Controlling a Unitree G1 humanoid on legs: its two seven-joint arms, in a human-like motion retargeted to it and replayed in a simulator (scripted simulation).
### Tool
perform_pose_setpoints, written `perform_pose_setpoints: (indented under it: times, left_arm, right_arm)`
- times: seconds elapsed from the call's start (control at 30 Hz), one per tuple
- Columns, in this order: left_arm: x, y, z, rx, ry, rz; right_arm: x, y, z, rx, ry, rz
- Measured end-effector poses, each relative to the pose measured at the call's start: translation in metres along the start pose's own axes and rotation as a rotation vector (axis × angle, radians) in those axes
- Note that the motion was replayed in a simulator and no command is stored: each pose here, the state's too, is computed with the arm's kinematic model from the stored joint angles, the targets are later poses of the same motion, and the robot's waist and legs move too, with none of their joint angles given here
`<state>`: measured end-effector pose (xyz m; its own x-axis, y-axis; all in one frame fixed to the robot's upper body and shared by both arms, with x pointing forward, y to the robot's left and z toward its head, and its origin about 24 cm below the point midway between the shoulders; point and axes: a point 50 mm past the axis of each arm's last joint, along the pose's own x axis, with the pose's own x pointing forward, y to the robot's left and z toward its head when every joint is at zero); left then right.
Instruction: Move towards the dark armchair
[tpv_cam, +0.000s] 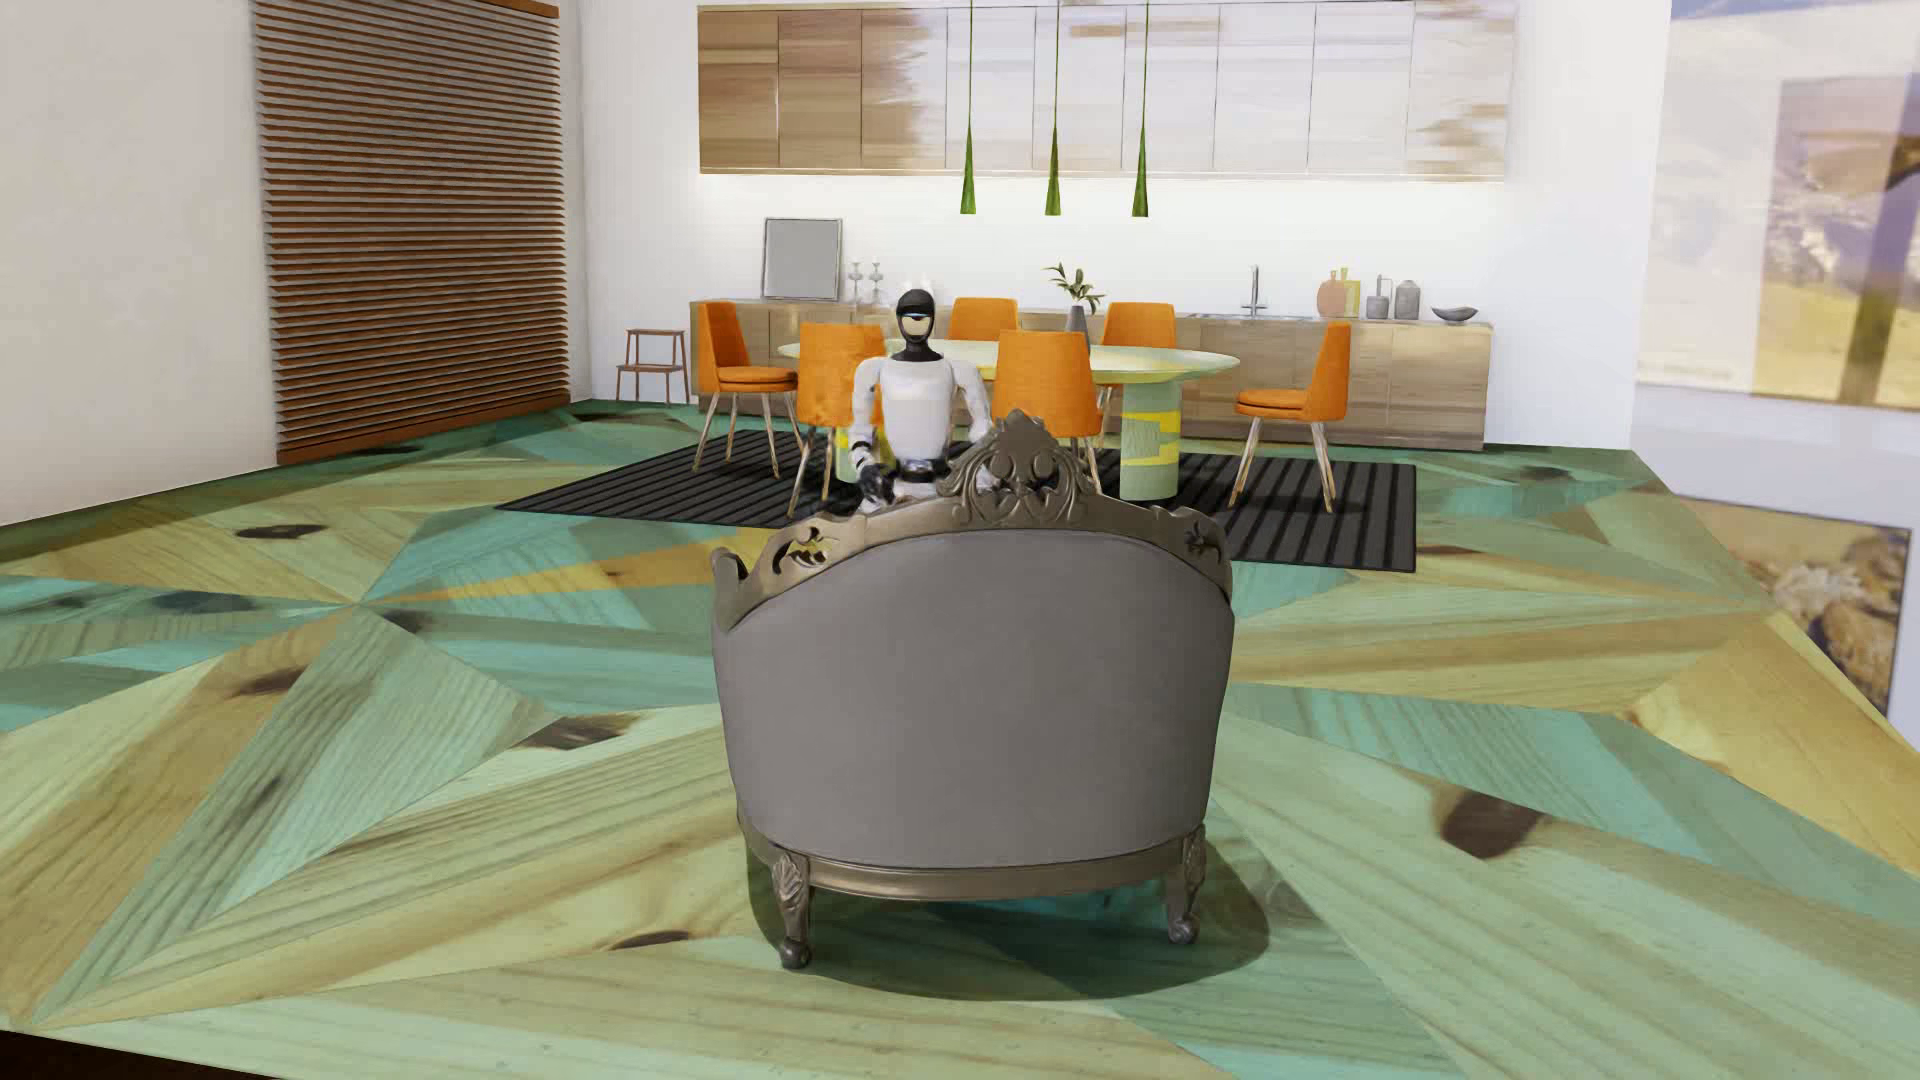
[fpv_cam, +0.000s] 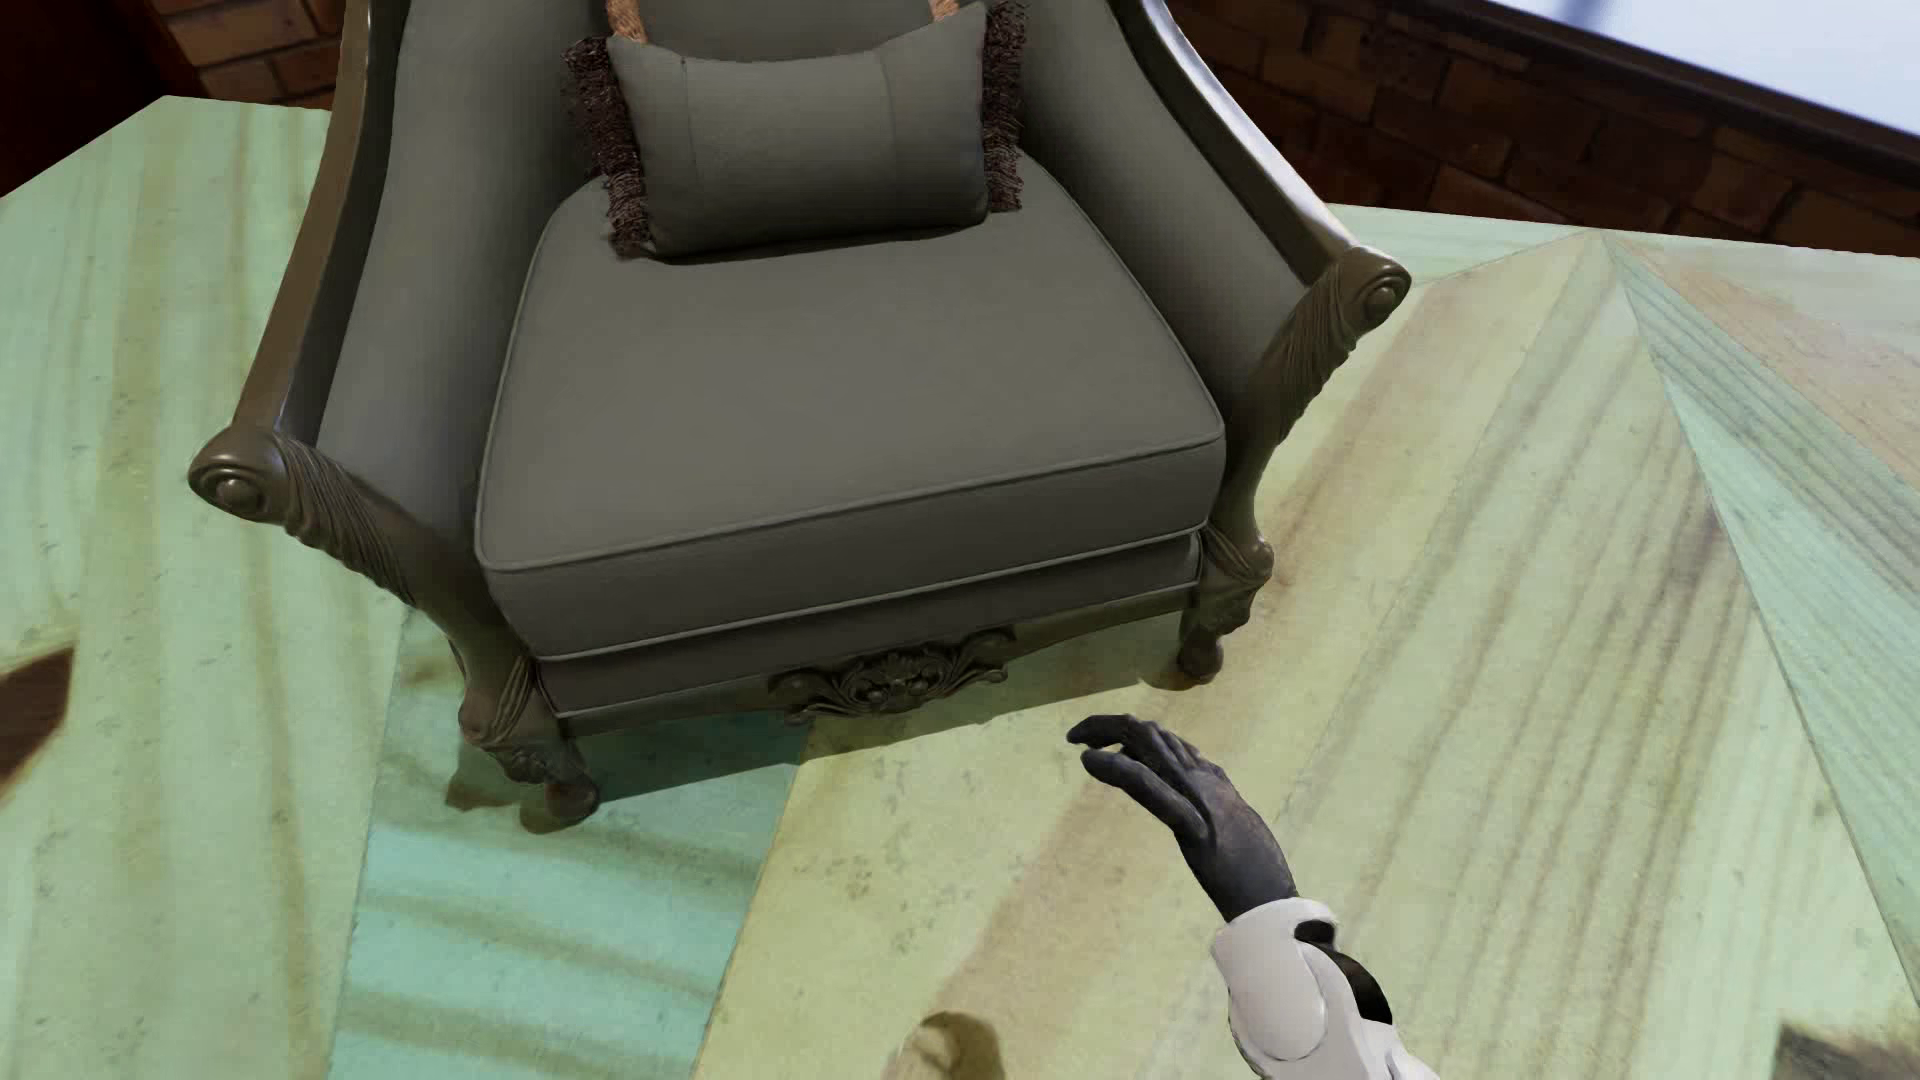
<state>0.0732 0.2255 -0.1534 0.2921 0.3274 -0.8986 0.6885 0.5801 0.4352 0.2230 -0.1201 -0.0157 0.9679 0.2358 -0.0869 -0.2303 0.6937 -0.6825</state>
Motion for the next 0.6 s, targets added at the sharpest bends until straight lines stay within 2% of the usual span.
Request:
perform_pose_setpoints:
  times: [0.07, 0.13, 0.23, 0.3, 0.37, 0.43, 0.5, 0.6]
  left_arm:
    - [-0.007, -0.030, -0.026, -0.023, 0.062, -0.095]
    - [-0.015, -0.056, -0.030, -0.063, 0.089, -0.170]
    - [-0.015, -0.061, -0.008, -0.016, 0.023, -0.241]
    - [-0.009, -0.038, 0.020, 0.001, -0.053, -0.145]
    - [-0.006, -0.007, 0.056, 0.092, -0.171, -0.007]
    - [-0.013, 0.023, 0.094, 0.010, -0.301, 0.100]
    - [-0.027, 0.051, 0.126, -0.091, -0.467, 0.207]
    - [-0.046, 0.078, 0.149, -0.127, -0.625, 0.336]
  right_arm:
    - [-0.002, 0.002, -0.009, -0.005, 0.054, 0.048]
    - [-0.013, 0.006, -0.038, 0.013, 0.246, 0.047]
    - [-0.063, 0.019, -0.093, 0.114, 0.688, -0.091]
    - [-0.105, 0.037, -0.120, 0.231, 0.952, -0.100]
    - [-0.145, 0.056, -0.137, 0.186, 1.109, 0.104]
    - [-0.178, 0.069, -0.147, 0.107, 1.193, 0.376]
    - [-0.196, 0.072, -0.153, 0.077, 1.253, 0.525]
    - [-0.190, 0.061, -0.157, 0.054, 1.244, 0.489]
